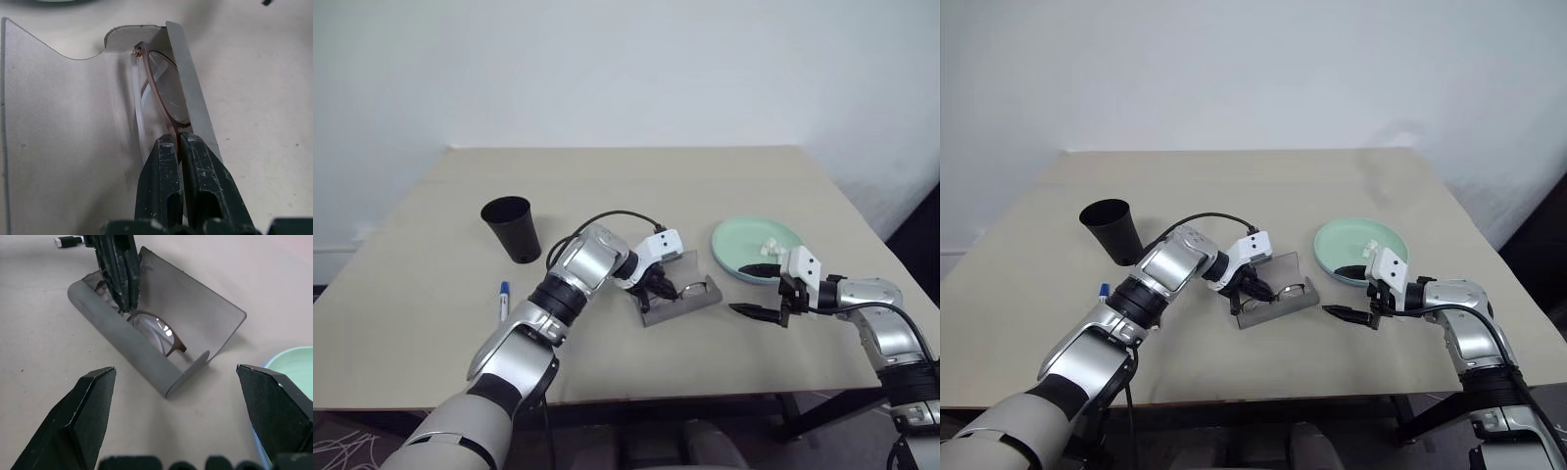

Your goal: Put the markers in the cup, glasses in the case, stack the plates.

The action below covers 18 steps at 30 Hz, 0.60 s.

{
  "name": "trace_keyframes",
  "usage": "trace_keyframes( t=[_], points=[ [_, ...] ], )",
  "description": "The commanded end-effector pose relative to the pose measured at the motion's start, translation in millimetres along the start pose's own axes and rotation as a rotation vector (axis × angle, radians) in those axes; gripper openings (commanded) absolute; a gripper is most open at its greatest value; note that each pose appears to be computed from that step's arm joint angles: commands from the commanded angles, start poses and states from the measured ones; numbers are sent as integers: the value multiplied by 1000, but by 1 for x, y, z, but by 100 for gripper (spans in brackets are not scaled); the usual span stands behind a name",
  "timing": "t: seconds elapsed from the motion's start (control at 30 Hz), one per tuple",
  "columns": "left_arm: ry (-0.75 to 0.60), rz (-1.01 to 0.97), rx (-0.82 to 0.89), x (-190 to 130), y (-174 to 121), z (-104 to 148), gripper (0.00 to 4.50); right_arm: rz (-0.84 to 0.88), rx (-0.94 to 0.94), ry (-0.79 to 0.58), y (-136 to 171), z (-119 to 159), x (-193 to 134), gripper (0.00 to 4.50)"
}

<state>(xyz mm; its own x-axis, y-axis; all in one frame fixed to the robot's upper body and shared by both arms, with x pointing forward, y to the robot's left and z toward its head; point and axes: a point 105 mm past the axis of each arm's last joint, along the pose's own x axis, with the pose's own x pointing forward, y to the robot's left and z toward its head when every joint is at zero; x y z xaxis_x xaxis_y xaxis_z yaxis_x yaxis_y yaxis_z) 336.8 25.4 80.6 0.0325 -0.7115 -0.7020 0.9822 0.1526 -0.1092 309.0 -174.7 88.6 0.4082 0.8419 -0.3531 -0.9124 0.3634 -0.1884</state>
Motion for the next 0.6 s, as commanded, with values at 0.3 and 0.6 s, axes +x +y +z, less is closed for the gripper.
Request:
trace_keyframes(
  t=[0.3,0.6],
  points=[
    [21,-86,51,9,-19,-10,3,-18,-46,-33,-8,13,-1,429],
    [1,-3,52,5,0,-4,99,-16,-51,-34,-9,13,-1,429]
  ],
)
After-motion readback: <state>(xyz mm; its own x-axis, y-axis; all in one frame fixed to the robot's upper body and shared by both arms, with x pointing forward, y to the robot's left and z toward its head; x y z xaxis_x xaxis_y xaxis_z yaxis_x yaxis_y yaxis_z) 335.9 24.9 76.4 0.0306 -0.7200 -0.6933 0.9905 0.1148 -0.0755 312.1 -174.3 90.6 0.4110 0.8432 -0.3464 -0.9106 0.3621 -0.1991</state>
